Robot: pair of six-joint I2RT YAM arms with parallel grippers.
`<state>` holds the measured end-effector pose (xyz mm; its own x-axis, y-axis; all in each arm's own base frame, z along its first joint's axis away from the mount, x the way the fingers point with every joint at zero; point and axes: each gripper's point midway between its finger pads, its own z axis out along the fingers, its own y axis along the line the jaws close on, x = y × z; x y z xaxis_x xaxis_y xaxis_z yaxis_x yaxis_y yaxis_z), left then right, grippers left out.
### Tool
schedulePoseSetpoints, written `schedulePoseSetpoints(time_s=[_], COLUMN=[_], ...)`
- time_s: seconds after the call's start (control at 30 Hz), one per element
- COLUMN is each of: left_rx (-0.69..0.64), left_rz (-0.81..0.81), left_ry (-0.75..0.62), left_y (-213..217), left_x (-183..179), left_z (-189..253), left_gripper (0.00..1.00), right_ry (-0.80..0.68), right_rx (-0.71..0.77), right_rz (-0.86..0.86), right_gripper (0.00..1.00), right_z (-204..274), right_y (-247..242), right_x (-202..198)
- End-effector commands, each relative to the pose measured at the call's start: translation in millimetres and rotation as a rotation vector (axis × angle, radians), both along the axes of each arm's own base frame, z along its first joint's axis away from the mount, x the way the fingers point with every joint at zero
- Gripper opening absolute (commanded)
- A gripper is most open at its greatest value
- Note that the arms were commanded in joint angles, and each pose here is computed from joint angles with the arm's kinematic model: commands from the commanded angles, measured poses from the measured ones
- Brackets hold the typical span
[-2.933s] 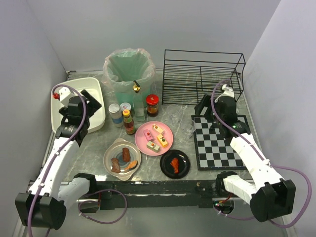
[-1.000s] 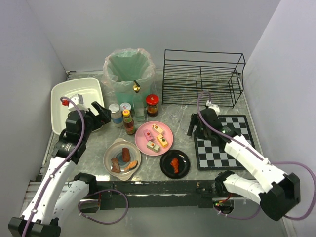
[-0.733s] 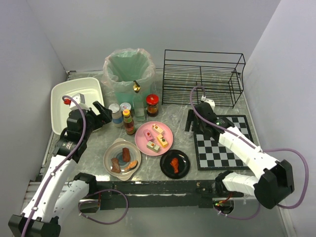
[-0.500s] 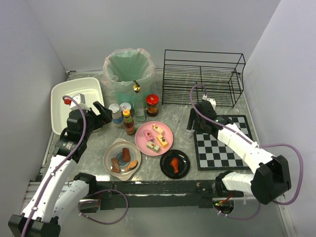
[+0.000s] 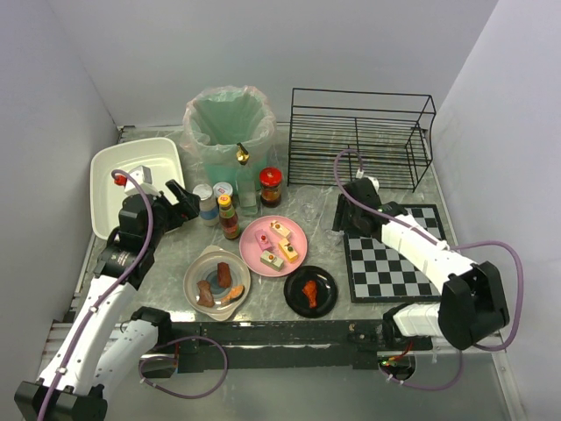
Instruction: Clear the kitchen counter
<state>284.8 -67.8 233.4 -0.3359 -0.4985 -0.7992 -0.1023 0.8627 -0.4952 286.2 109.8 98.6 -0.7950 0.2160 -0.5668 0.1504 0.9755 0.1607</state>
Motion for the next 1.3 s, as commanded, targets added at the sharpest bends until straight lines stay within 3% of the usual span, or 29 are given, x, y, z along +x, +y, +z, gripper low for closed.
schedulePoseSetpoints(time_s=[0.0, 0.17, 0.33, 0.53, 0.77, 0.83, 1.0, 1.27], left_rx=[-0.010, -0.014, -0.012, -0.006, 0.009, 0.007, 0.008, -0.078], left_rz=[-0.017, -0.026, -0.027, -0.015, 0.002, 0.004, -0.021, -0.073], left_ry=[-0.044, -0.043, -0.040, -0.040, -0.052, -0.061, -0.150, -0.390], left_y=[-3, -5, -6, -4, 1, 1, 0, -5], left_x=[0, 1, 1, 2, 1, 1, -4, -30], left_z=[11, 11, 10, 10, 17, 24, 74, 174], left_gripper=[0.95, 0.95, 0.95, 0.95, 0.95, 0.95, 0.95, 0.98], right_ry=[0.012, 0.015, 0.032, 0.051, 0.011, -0.013, -0.150, -0.531], right_rx=[-0.009, -0.031, -0.021, -0.011, 0.011, 0.016, -0.001, 0.347], right_rz=[-0.001, -0.005, -0.004, -0.013, -0.012, -0.007, 0.018, 0.399], right_gripper=[0.63, 0.56, 0.41, 0.35, 0.09, 0.00, 0.00, 0.00], right_z=[-10, -14, -22, -27, -15, -4, 54, 186], right_y=[-1, -3, -2, -1, -5, -6, -16, 38], right_x=[4, 7, 11, 13, 14, 15, 13, -25])
